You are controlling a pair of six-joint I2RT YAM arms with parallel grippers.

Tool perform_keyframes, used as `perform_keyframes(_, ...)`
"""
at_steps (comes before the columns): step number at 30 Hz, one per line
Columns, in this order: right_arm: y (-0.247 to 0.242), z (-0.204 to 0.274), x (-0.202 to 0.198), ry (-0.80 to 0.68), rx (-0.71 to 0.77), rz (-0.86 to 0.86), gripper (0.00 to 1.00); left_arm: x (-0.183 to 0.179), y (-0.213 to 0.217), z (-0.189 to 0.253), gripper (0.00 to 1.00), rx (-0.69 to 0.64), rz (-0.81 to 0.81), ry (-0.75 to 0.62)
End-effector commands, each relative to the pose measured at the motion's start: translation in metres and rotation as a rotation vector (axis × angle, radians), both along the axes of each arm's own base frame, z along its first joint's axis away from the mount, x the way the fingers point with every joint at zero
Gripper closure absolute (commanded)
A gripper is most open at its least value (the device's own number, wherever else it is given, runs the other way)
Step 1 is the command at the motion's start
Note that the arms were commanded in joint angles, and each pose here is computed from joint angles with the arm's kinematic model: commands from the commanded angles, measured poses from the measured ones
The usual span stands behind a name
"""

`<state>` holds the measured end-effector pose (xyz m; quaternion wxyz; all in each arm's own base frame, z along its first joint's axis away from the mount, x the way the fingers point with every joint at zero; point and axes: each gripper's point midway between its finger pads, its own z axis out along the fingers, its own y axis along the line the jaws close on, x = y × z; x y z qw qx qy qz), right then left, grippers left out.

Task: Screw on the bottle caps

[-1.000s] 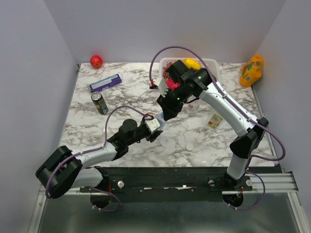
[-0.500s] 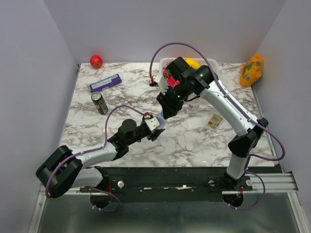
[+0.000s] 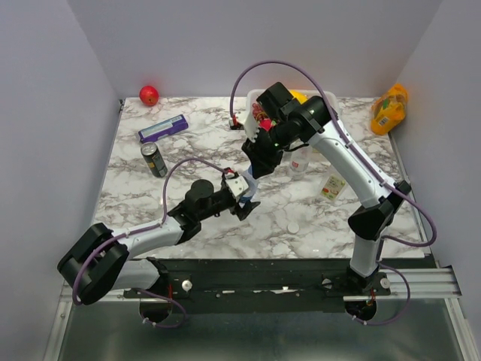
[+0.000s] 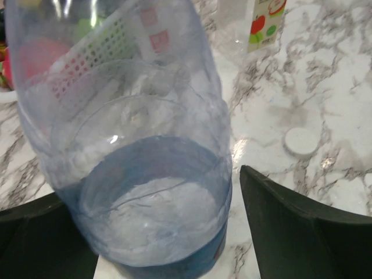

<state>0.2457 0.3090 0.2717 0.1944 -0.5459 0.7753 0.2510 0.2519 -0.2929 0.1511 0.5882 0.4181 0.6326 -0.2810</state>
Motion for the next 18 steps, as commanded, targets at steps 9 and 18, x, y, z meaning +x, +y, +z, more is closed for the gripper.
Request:
perform_keyframes(9, -0.021, -0.031, 0.049, -0.095, -0.147, -0.005, 0.88, 0.007, 0.038, -0.028, 0.01, 0.138, 0.152, 0.191)
perform_keyframes(18, -0.042, -0.078, 0.092, -0.077, -0.275, -0.087, 0.88, 0.018, 0.083, -0.034, 0.01, 0.101, 0.393, 0.346)
